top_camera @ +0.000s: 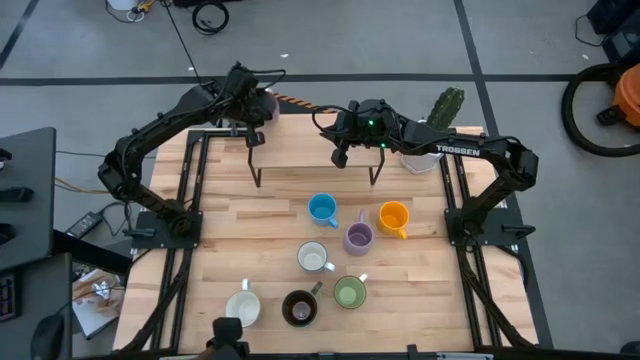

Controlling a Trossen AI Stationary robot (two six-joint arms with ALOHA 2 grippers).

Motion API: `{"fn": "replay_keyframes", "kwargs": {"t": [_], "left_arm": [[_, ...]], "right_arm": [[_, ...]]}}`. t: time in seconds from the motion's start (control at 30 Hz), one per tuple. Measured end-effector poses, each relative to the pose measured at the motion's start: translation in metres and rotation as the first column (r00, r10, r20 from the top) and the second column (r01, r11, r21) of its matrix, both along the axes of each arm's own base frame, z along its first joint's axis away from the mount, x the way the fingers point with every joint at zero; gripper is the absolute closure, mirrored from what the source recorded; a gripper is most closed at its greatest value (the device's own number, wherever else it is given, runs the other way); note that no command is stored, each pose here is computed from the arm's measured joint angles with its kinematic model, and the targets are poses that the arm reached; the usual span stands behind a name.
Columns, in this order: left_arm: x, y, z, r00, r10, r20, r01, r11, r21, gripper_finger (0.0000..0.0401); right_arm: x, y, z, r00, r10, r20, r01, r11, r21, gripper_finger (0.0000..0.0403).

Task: Place coffee mugs
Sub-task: Put the left purple mug on the shelf

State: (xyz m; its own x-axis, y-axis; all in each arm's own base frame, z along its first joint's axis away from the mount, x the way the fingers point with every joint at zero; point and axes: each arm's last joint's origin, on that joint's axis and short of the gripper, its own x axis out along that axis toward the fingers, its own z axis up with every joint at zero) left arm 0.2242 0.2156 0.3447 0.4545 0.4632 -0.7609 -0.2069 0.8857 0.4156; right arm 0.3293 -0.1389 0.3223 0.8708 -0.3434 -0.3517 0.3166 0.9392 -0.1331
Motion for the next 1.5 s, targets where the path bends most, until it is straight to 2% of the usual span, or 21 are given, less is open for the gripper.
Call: {"fn": "replay_keyframes", "kwargs": {"t": [0.23,0.67,1.17,1.5], "left_arm": [[-0.007,0.009,-0.003,1.0,0.007,0.027,-0.005,0.999,-0.046,0.037],[-0.014,0.028,-0.003,0.996,0.009,0.084,-0.007,1.0,-0.023,0.037],[-0.015,0.022,-0.007,0.997,0.043,0.062,-0.037,0.994,-0.103,0.037],[-0.018,0.016,0.023,0.995,0.061,0.076,-0.054,0.994,-0.098,0.037]], "right_arm": [[0.001,0.001,0.001,1.0,0.002,0.014,-0.002,1.0,-0.003,0.0349],[0.002,0.0,0.004,0.999,0.005,0.044,-0.004,1.0,-0.015,0.0349],[0.002,0.001,0.004,0.999,0.006,0.042,-0.005,1.0,-0.017,0.0349],[0.002,0.001,0.004,0.999,0.006,0.041,-0.006,1.0,-0.017,0.0349]]}}
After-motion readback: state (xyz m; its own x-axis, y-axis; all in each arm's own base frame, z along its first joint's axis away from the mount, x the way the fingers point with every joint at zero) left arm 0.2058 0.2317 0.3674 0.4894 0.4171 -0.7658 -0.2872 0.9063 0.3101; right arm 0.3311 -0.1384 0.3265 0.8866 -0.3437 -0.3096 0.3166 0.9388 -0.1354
